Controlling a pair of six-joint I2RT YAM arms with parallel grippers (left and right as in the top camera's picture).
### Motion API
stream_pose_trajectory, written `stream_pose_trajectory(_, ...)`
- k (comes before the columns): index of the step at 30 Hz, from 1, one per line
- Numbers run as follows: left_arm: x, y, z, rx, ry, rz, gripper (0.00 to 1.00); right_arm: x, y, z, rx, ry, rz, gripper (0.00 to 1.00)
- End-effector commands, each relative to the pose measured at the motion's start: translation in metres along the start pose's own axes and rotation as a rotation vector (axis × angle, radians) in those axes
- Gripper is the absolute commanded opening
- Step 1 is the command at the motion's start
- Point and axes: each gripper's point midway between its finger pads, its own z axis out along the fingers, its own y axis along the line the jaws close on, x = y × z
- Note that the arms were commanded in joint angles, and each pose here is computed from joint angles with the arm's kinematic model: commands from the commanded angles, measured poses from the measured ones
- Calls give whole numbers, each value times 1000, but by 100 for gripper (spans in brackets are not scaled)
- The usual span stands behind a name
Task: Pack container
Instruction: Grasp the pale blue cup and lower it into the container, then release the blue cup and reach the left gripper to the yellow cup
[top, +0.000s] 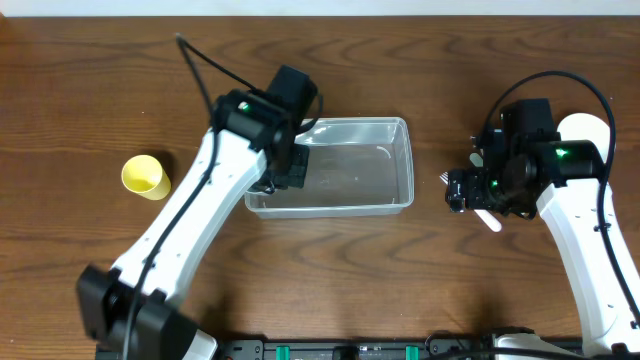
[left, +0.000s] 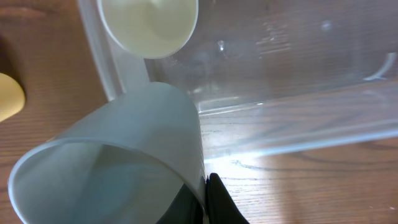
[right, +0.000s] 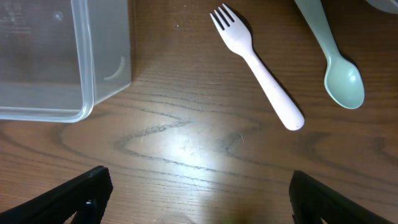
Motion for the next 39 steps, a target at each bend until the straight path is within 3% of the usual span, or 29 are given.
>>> stream_pose_trajectory(1,1,1,25,-31,75,17,6,-4,-1,-6,8,-21,0,93)
stream_pose_trajectory(14,4,-2,96,-54,150,25,5,-3,-1,-6,9,-17,0,93)
stream_pose_trajectory(25,3,-3,109,-45,129,73,7,-2,-1,-6,9,-11,1,93)
stream_pose_trajectory(26,2,-3,109,-44,125,73,9,-2,-1,-6,9,-11,1,93)
stream_pose_trajectory(29,-2,-4,108,-41,108,74,29,-2,-1,-6,9,-11,1,93)
stream_pose_trajectory(31,-7,-6,104,-36,90,90,50,-2,-1,-6,9,-10,1,93)
stream_pose_trajectory(39,-31,7,37,-85,-83,80,64,-1,-1,-6,10,-7,-17,93)
